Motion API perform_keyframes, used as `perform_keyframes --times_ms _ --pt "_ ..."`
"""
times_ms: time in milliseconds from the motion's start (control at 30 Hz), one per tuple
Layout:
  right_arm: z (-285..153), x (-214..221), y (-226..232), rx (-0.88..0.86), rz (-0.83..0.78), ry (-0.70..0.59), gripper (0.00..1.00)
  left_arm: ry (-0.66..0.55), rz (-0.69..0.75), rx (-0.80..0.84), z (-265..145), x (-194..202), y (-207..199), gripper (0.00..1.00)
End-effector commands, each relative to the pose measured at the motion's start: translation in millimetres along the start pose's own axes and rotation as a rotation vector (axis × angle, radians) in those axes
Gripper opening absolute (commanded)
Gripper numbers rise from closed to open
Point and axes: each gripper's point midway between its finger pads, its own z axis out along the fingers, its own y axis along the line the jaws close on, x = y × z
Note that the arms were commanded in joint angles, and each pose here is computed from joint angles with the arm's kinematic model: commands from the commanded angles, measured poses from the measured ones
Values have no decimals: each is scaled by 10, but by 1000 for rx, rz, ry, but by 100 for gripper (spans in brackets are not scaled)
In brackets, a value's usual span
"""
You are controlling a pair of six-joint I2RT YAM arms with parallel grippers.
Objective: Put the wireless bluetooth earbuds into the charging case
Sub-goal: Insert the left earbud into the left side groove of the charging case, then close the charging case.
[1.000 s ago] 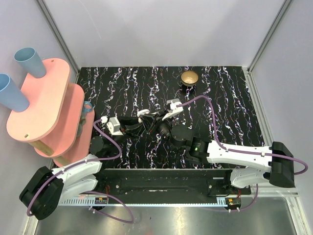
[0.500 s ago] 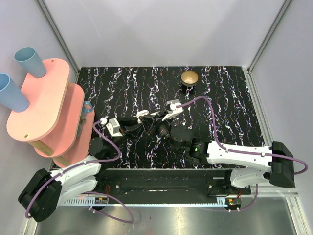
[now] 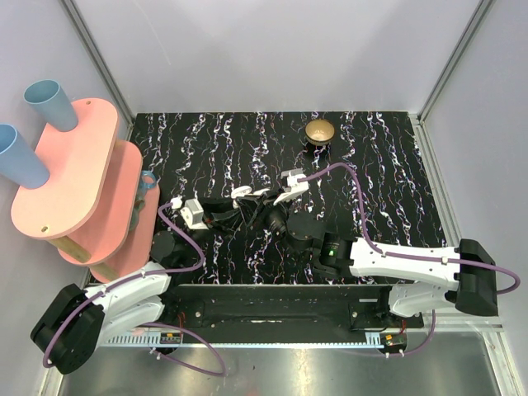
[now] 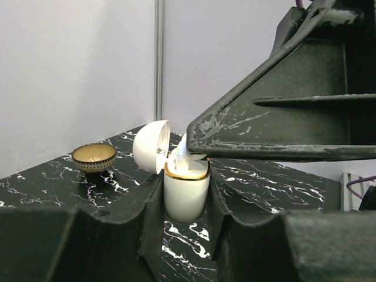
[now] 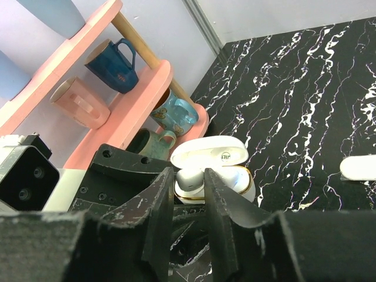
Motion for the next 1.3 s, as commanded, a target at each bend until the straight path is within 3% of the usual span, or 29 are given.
perform_keyframes --times_ms 0,300,633,767,967,1133,1167,1267 --pt "-31 -141 -51 46 -13 -26 36 -447 148 77 -45 -1159 -235 0" --pt "-51 -244 33 19 7 -37 47 -447 145 83 -46 -1161 -246 0" --pt "-264 -710 586 -219 45 -43 60 -438 147 76 -49 -1126 -231 0" --pt "-352 -851 590 -229 54 -68 67 -437 145 75 -47 -1122 -227 0" --pt "-403 -1058 204 -48 -1 -123 83 -440 143 89 -48 -1138 -256 0" --pt "-327 -1075 -267 122 -86 -54 90 -431 149 137 -16 -1133 -330 0" --pt "-327 -1009 -282 94 -89 0 98 -431 147 145 -13 -1140 -347 0" --pt "-261 -1027 -565 129 -34 61 100 -422 155 225 -4 -1149 -482 0"
